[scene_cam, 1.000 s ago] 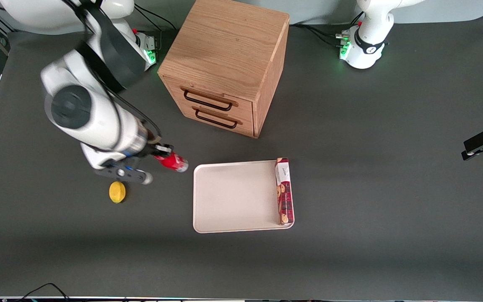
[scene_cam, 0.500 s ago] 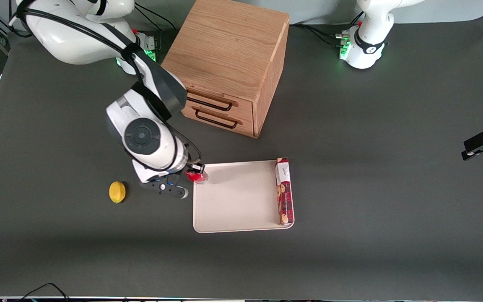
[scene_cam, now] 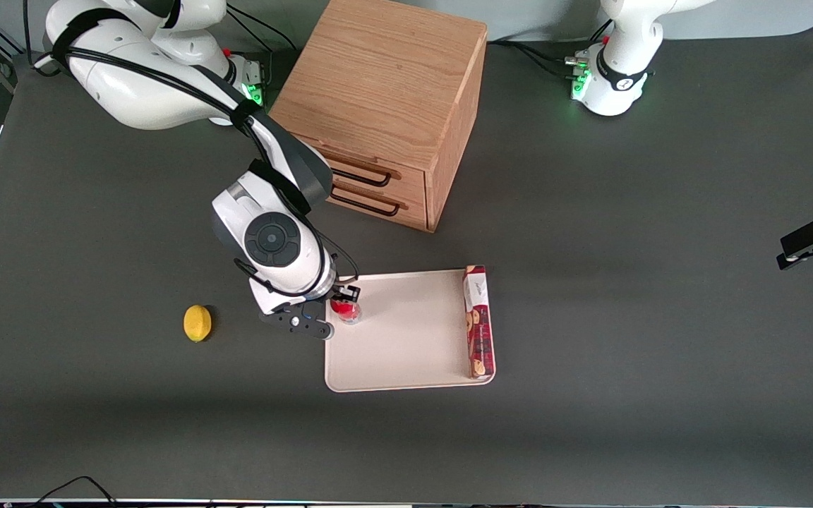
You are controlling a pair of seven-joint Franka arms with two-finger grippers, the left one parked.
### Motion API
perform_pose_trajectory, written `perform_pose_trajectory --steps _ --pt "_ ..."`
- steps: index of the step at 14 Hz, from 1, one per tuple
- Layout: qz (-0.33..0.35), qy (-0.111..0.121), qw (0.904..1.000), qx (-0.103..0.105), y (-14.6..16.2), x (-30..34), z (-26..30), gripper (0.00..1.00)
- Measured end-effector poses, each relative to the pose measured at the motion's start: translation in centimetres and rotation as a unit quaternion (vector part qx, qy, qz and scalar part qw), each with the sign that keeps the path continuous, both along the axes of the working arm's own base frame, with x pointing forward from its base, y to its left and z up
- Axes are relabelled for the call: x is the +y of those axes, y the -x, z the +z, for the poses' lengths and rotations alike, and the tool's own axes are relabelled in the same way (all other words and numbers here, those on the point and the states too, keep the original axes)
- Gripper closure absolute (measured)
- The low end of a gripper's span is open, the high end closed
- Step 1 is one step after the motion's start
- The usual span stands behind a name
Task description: Place coke bottle on tray
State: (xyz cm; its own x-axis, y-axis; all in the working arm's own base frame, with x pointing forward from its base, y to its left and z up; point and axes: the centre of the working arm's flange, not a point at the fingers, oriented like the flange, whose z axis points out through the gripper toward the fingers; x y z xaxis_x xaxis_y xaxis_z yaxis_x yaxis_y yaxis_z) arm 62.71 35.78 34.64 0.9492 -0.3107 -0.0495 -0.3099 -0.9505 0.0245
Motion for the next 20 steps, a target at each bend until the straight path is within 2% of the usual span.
perform_pose_trajectory --steps 4,6,7,11,13,16,20 --pt "-0.005 -0.004 0.9997 -0.024 -0.8 -0.5 4.3 0.01" --pt "0.013 0.006 0.9988 -0.047 -0.3 -1.5 10.3 0.0" --pt "0.031 0.016 0.9981 -0.051 0.4 -2.4 13.8 0.0" --pt "0.105 0.048 0.9927 -0.033 4.2 -11.8 27.2 0.0" --pt "0.123 0.04 0.9914 -0.02 5.4 -19.1 31.4 0.0" --pt "0.114 0.027 0.9931 -0.005 6.6 -29.3 32.5 0.0" --pt "0.112 0.022 0.9934 0.008 6.7 -30.5 28.0 0.0"
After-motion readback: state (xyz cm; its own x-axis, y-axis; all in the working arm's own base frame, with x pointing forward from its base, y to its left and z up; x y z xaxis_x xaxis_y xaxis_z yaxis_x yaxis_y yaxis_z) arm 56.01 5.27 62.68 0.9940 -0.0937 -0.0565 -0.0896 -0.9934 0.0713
